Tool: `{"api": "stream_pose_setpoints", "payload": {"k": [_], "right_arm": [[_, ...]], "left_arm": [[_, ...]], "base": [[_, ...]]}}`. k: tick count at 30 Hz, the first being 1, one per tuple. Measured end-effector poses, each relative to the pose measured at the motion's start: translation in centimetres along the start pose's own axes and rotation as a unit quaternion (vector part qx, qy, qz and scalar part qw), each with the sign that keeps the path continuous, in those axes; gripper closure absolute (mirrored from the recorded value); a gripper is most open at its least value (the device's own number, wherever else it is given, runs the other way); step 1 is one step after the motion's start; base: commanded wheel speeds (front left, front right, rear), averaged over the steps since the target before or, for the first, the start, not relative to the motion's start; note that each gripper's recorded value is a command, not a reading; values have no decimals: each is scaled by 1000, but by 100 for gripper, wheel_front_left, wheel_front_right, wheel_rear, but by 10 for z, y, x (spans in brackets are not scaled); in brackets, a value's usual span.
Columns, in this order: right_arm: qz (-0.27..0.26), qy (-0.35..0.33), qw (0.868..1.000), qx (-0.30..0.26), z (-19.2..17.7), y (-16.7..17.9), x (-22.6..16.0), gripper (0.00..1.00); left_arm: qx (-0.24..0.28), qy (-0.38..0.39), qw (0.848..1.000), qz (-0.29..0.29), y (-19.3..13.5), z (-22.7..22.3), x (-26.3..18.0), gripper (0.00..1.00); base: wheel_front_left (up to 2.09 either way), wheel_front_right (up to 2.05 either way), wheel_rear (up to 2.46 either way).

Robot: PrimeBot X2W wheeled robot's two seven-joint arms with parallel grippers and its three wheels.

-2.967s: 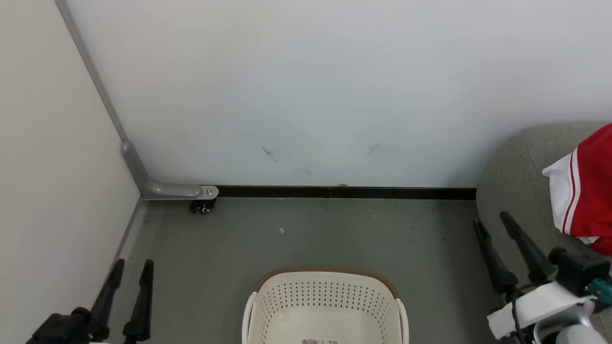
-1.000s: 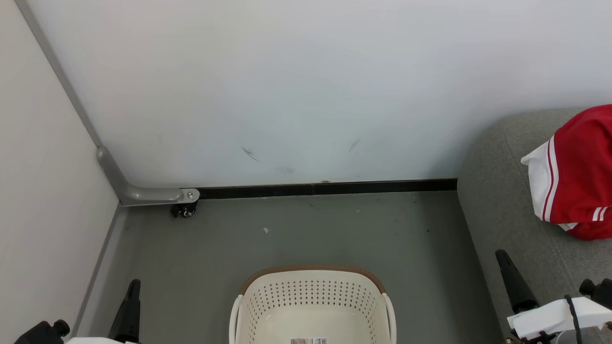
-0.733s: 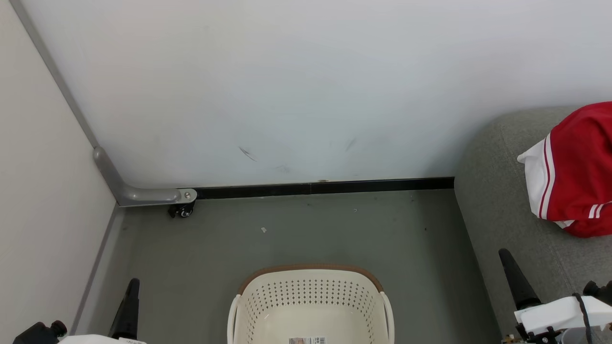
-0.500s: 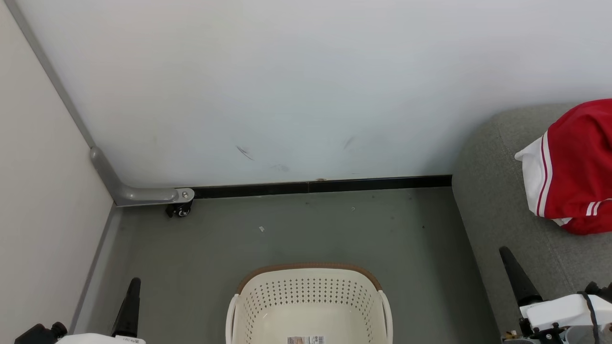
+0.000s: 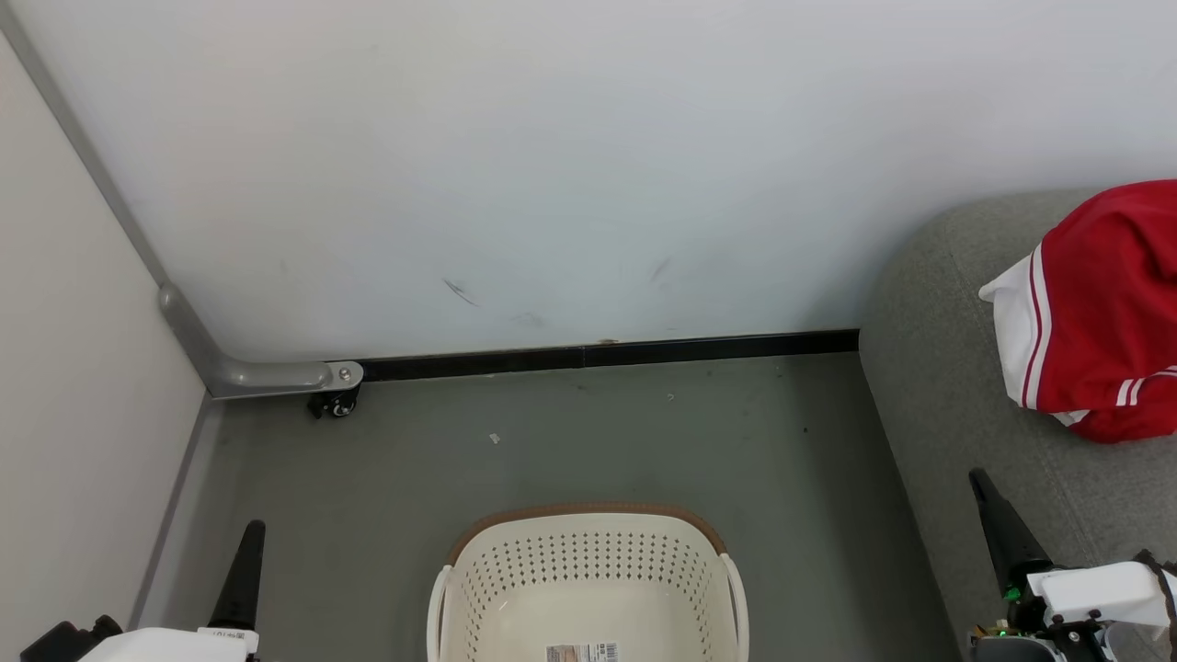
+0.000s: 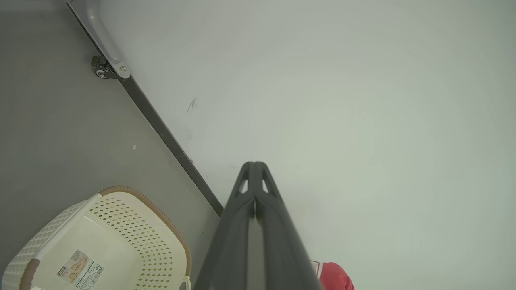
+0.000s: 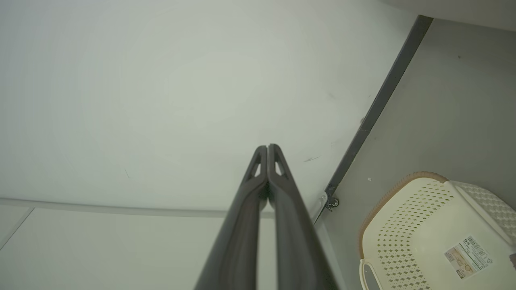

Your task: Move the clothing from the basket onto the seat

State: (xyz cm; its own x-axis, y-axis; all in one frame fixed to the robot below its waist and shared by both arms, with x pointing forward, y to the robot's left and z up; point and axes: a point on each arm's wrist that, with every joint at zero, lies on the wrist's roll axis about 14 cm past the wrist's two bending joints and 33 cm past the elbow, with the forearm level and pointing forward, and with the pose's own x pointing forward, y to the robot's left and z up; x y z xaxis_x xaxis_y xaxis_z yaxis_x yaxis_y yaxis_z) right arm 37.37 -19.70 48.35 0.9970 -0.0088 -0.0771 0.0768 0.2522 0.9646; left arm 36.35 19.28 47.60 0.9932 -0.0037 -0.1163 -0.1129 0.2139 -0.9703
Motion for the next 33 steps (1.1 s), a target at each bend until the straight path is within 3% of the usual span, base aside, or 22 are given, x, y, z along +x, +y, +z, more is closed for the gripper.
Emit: {"api": "stream_pose_setpoints", "payload": {"k": [17, 33], "right_arm": [[-5, -10, 992, 129, 7, -5, 0, 100], [-5, -11, 991, 133, 7, -5, 0, 100]], "left_arm": [[-109, 11, 994, -10, -3, -6, 10, 100], [-112, 10, 994, -11, -4, -5, 11, 100]], "base": [[0, 0, 0], [0, 0, 0]]}}
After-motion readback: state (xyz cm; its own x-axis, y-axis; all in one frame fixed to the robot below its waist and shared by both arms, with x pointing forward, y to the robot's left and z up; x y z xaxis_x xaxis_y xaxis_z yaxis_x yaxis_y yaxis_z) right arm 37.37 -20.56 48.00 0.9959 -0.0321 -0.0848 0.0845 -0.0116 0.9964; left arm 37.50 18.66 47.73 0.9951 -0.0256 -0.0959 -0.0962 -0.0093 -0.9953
